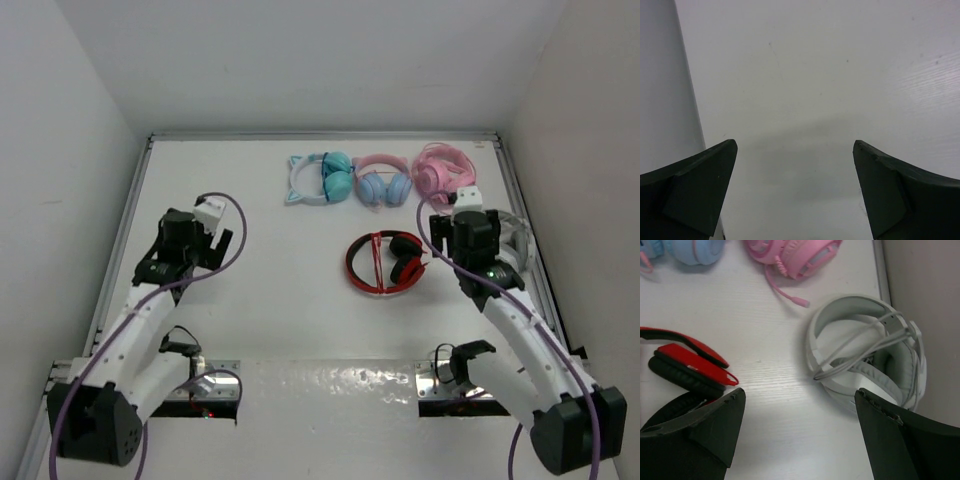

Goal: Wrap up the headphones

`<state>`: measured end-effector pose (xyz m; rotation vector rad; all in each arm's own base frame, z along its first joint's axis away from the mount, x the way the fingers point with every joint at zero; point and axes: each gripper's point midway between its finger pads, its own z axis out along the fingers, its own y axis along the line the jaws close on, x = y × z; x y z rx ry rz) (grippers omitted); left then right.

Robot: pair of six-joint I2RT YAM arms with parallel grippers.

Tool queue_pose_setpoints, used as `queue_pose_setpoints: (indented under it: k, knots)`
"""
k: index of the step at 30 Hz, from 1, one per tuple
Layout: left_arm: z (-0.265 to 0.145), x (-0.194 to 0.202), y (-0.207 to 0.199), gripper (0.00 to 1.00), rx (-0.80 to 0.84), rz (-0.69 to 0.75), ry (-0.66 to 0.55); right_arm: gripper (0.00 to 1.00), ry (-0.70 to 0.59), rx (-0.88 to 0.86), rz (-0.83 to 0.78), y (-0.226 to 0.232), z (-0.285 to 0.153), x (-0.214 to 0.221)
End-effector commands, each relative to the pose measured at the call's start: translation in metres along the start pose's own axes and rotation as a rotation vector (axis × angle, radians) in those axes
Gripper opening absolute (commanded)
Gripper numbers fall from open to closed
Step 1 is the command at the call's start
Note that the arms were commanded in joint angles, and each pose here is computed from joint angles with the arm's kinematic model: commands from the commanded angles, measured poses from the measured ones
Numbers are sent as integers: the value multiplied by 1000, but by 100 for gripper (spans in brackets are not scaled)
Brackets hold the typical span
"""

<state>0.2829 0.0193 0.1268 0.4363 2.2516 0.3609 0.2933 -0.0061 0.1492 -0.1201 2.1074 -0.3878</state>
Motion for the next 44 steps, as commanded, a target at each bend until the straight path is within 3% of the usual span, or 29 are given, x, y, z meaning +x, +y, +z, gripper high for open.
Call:
queue_pose_setpoints:
  k: [1,4,12,44]
  knots:
    - [-14,-47,5,100,-14,-94,-257,89,-84,100,149,-26,-8,-9]
    - [-14,-43,1,100,-10,-172,-260,89,-118,126,184,-36,-17,-4]
    - [-4,-34,33,100,-225,-416,-183,89,-219,252,283,-62,-37,1]
    - [-7,-33,19,100,-168,-493,-244,89,-300,197,284,-63,-52,-27]
